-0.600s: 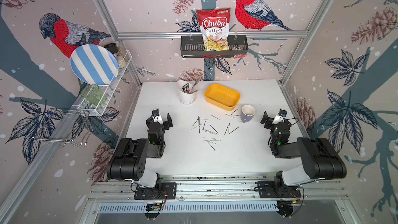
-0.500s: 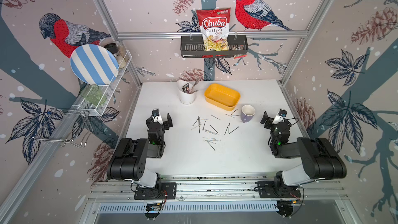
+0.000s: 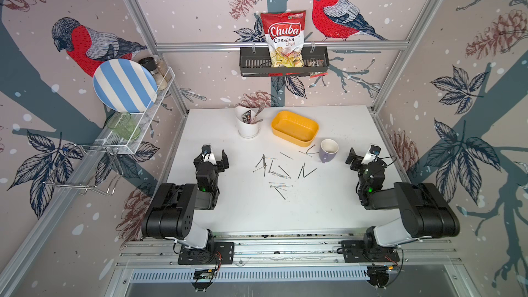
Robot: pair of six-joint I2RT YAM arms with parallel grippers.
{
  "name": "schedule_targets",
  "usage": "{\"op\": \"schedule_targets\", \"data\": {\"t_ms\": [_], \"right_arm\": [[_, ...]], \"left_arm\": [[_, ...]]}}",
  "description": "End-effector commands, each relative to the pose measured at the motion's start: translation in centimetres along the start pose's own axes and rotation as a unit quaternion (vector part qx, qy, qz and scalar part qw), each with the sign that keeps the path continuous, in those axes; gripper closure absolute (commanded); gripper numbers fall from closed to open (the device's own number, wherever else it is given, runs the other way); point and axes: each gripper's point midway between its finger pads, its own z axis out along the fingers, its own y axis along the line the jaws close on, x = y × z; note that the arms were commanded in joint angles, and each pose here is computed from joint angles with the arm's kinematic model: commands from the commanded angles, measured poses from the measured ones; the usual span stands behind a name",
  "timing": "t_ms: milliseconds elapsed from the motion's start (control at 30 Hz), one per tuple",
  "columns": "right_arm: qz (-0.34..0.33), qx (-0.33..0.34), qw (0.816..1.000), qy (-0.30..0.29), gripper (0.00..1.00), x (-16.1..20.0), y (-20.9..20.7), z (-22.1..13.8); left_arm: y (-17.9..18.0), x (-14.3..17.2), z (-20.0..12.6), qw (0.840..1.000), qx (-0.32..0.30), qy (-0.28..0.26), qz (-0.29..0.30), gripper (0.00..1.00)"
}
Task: Put the nails on the desktop into the storage box
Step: Move the storage box to the center of the board.
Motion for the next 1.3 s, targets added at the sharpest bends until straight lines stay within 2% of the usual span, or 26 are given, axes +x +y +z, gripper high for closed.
{"op": "schedule_targets", "data": {"t_ms": [0,900,1033,1100,1267], "right_arm": [[0.006,0.004,1.0,-0.017,0.0,-0.8,-0.1,-0.1],[0.012,-0.009,1.0,-0.009,0.0,-0.7,-0.2,0.1],[0.024,0.029,0.999,-0.011,0.0,-1.5,-1.2,0.3],[0.031,0.051,0.998,0.003,0.0,-1.9,-1.9,0.7],[0.034,0.048,0.998,0.009,0.0,-3.4,-1.7,0.6]], "left_arm": [[0.1,-0.9,0.0,1.0,-0.004,-0.018,-0.002,0.03],[0.1,-0.9,0.0,1.0,-0.003,-0.017,-0.002,0.03],[0.1,-1.1,0.0,1.0,-0.003,-0.019,-0.003,0.02],[0.3,-1.3,0.2,1.0,-0.01,-0.014,-0.006,0.03],[0.3,-2.3,1.3,0.999,-0.018,0.025,-0.01,0.04]]}}
